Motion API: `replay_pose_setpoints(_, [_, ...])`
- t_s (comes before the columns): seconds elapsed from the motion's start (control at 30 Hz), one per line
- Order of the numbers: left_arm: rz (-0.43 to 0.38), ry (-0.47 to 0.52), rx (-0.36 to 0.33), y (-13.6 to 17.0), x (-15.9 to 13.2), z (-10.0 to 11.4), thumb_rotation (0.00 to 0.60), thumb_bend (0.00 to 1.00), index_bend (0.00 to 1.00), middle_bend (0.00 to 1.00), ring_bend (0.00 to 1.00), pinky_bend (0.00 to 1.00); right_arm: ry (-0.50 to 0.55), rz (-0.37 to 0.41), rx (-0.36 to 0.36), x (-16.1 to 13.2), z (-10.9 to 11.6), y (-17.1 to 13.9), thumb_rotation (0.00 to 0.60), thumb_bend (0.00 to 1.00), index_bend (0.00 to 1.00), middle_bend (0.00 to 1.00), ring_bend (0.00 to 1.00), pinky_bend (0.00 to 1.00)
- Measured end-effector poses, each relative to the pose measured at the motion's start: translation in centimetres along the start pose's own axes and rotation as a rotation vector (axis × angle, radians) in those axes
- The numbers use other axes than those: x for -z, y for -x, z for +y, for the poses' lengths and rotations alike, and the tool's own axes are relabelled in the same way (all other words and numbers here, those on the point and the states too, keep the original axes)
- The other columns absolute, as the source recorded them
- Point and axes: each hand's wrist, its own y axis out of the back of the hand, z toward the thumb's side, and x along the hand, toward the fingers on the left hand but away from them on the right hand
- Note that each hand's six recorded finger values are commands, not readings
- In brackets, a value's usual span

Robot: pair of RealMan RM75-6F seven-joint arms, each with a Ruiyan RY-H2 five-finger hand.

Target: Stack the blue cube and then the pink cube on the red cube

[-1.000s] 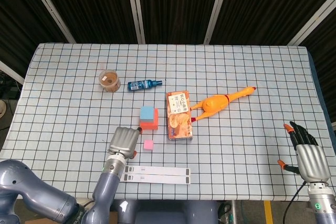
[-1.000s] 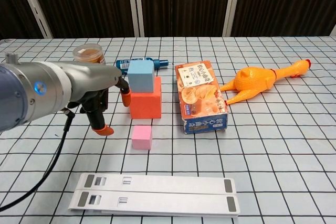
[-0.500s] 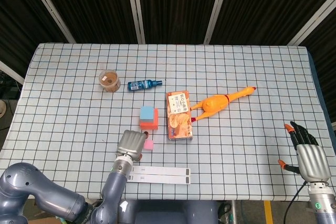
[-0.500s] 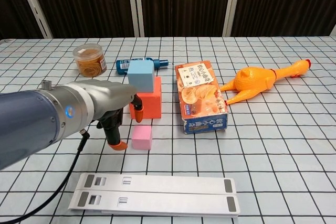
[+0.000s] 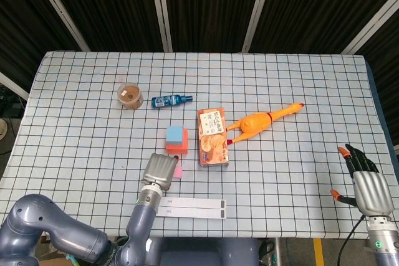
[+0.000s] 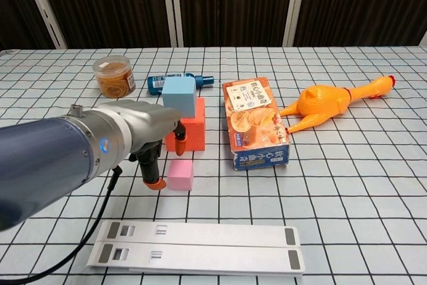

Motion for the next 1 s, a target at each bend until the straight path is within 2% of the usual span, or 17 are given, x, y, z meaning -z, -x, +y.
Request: replay_pose_setpoints(1.0, [0.003, -0.025, -0.020, -0.66, -0.88, -0.25, 0.600, 0.34, 0.31, 0.92, 0.75, 0.79, -0.002, 0.003, -0.022, -0.11, -0.71, 0.27, 0.600, 0.16, 0.10, 0.07, 0.10, 0.21])
